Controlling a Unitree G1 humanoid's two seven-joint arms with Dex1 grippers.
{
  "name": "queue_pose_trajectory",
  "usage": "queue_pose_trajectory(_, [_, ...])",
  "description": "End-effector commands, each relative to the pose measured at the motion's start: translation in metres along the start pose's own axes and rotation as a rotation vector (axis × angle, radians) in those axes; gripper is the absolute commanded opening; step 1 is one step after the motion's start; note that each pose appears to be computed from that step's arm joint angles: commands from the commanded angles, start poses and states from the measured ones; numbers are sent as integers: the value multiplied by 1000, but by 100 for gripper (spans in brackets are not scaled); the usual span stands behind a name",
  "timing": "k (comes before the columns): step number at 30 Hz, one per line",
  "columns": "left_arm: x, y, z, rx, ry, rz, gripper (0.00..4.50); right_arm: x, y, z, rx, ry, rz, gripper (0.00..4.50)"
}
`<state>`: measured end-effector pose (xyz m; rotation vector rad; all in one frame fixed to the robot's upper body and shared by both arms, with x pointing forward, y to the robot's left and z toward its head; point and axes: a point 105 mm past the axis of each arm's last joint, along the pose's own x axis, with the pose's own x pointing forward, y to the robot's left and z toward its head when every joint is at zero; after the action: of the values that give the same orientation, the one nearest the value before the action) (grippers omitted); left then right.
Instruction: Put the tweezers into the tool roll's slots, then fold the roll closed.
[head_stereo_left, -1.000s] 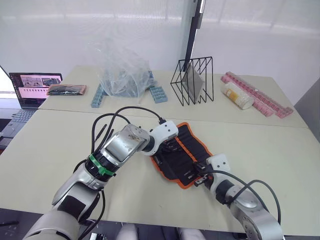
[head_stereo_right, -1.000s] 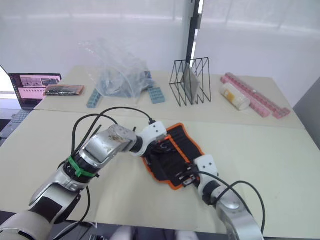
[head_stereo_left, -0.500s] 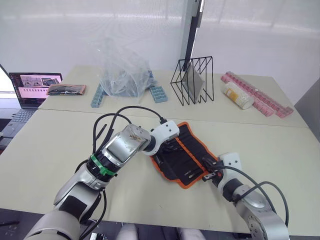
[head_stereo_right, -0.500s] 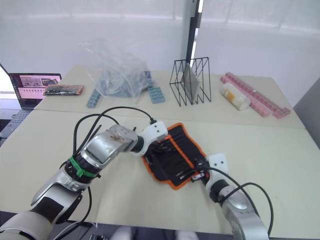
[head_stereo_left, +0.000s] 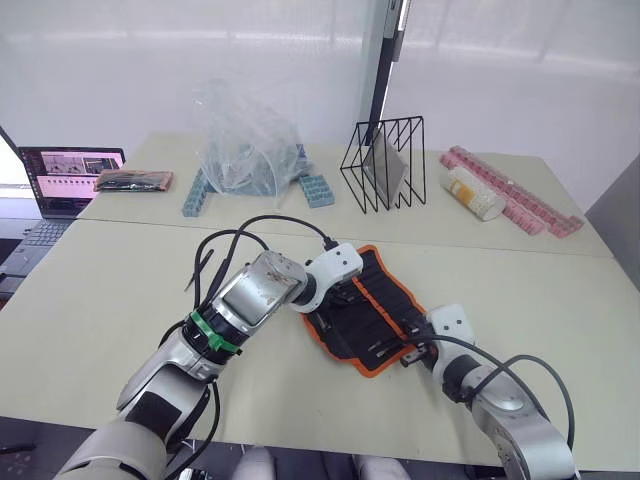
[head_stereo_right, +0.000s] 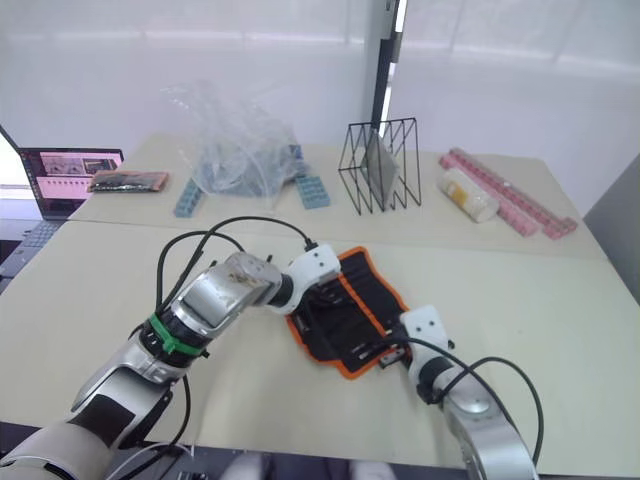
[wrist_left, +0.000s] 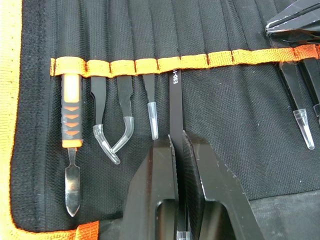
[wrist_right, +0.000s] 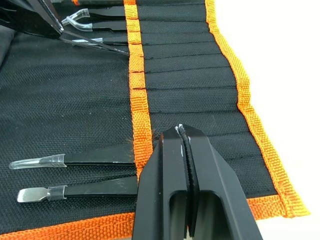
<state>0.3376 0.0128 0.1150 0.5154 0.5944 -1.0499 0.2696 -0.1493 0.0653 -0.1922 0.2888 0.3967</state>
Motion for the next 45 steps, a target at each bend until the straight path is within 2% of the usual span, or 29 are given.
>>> queue_pose_trajectory(1, [5,-3,12,34,-16,-4,0,0,17,-38,33,157,63,2])
queue_pose_trajectory(11, [-17,-12,3,38,50,-17,0,3,22,-36,39,147,67,2])
queue_pose_trajectory(14, [-17,-8,3,39,80,17,0,3,24,-36,45,144,68,2])
queue_pose_trajectory(28, [0,9,8,7,99,102,0,3,27,-35,44,142,61,2])
queue_pose_trajectory(45, [-23,18,-9,25,158,118,0,6,29,-35,43,137,66,2])
